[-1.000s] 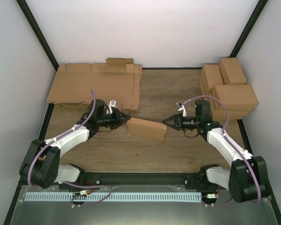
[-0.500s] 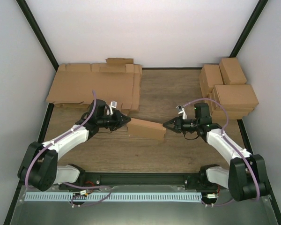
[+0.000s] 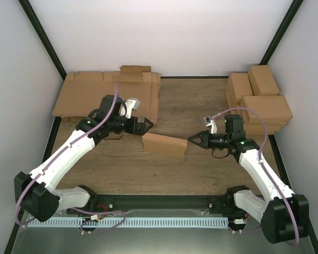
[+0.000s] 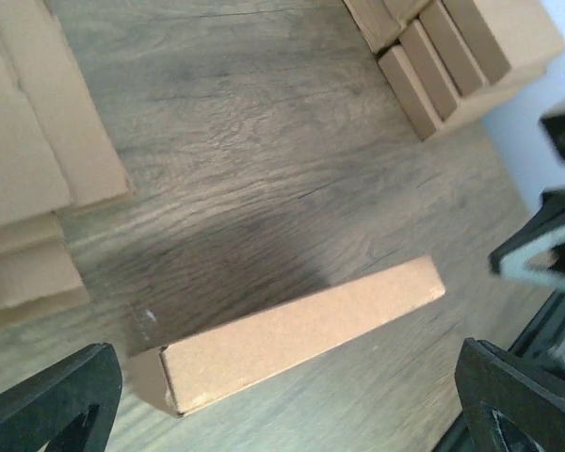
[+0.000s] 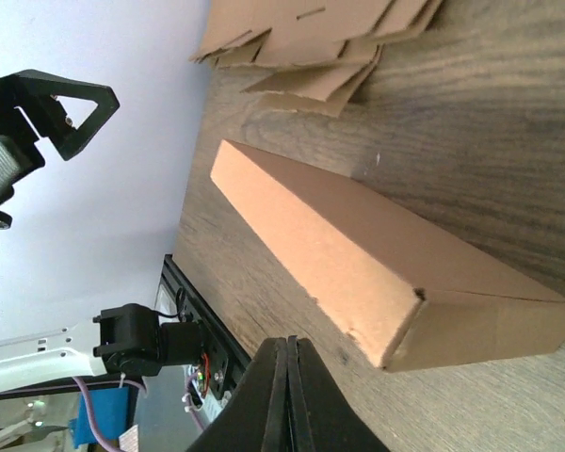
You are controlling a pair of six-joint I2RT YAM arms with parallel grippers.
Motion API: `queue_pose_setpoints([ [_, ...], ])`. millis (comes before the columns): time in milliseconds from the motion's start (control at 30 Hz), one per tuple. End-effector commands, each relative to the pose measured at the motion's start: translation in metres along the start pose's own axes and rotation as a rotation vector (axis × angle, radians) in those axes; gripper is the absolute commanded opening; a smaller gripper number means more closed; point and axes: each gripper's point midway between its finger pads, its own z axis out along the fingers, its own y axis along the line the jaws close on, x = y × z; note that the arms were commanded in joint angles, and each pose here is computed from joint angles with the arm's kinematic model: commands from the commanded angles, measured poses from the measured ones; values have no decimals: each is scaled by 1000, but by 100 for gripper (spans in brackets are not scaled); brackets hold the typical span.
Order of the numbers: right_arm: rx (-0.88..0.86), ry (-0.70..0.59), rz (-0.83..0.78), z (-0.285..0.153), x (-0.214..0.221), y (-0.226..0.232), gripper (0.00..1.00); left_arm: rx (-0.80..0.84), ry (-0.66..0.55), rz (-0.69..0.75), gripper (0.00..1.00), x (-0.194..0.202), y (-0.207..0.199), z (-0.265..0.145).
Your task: Fold the paper box
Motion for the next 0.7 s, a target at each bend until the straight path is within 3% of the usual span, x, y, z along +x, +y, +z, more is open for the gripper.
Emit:
queue_pose_setpoints([
  [0, 33, -52, -95, -18, -11, 22, 1, -57, 90, 265, 100, 14, 7, -2],
  [167, 56, -105, -158, -37, -12, 41, 4, -48, 68, 570, 100, 3, -2, -5],
  [333, 66, -139, -208, -51, -7, 54, 7, -31, 249, 850, 100, 29, 9, 5],
  [433, 49, -146, -224, -55, -3, 61, 8, -110, 316, 916, 100, 32, 28, 13],
  [600, 13, -152, -246, -59, 0, 72, 13, -98, 375, 943, 100, 39, 36, 24],
  [667, 6, -153, -259, -61, 1, 76, 23, -78, 391, 960, 100, 43, 36, 28],
])
